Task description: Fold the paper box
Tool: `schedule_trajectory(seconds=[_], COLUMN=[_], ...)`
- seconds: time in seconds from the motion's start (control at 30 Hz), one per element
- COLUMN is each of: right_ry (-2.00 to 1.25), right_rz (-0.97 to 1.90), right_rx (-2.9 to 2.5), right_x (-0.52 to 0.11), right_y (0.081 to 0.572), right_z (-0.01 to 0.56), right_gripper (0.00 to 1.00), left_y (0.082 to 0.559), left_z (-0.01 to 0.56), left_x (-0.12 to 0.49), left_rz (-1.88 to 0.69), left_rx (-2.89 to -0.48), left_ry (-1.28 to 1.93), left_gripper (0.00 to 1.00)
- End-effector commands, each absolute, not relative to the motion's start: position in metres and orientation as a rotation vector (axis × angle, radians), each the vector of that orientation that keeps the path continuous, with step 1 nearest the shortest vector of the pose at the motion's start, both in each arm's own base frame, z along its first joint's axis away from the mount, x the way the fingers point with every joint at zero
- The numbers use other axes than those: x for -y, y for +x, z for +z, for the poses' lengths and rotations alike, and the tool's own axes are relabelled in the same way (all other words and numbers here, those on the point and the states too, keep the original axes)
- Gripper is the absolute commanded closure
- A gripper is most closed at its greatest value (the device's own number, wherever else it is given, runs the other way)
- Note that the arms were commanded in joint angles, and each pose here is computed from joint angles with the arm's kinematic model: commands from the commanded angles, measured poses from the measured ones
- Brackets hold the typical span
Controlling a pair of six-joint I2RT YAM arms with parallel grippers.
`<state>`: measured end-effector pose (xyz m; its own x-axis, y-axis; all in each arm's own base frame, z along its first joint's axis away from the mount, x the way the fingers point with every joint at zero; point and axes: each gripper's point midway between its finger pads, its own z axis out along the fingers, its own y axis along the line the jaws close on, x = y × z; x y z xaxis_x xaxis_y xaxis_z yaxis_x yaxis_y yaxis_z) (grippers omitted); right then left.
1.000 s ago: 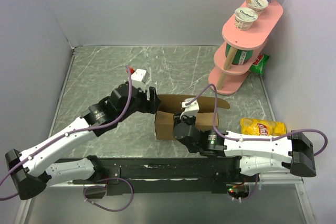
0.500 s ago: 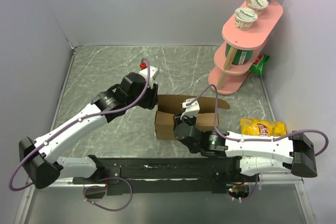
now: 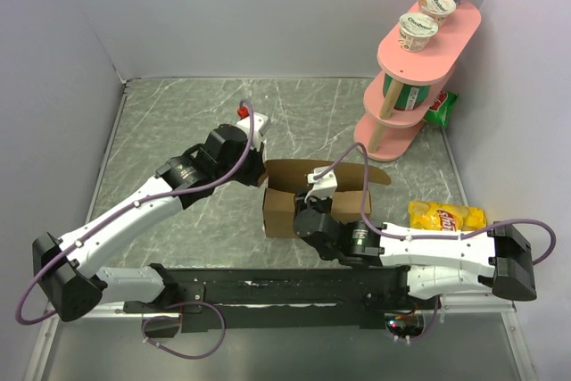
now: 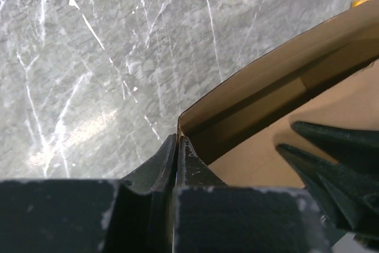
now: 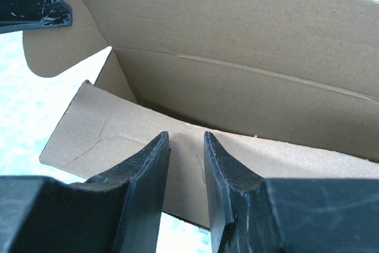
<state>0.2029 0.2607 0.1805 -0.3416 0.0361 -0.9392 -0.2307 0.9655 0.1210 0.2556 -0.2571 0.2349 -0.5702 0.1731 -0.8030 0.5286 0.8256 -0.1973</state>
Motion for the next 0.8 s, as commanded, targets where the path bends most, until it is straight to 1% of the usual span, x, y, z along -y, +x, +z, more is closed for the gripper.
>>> schedule_trajectory(seconds=[0.0, 0.17, 0.37, 0.53, 0.77], right_ry=[-0.32, -0.313, -0.316, -0.311, -0.284], right_rz=[0.115, 0.104, 0.087, 0.084, 0.071], right_rx=[-2.04, -2.039, -2.05, -2.059, -2.048], right_x=[-0.245, -0.243, -0.241, -0.241, -0.229], right_y=[0.187, 0.188, 0.187, 0.187, 0.187], right_z=[0.129, 0.131, 0.127, 0.126, 0.131], right_gripper=[0.63, 0.64, 0.64, 0.64, 0.64], left_y=[0.249, 0.24, 0.228, 0.214, 0.204], left_z=[0.241, 0.235, 0.237, 0.236, 0.234], left_x=[0.267, 0.27, 0.277, 0.287, 0.283], left_rz=[-0.647, -0.662, -0.613, -0.632, -0.58], left_rx=[-2.137, -2.141, -2.136, -2.123, -2.119], left_ry=[0.444, 0.386, 0.354, 0.363, 0.382], left_gripper=[0.98, 0.99, 0.99, 0.99, 0.99])
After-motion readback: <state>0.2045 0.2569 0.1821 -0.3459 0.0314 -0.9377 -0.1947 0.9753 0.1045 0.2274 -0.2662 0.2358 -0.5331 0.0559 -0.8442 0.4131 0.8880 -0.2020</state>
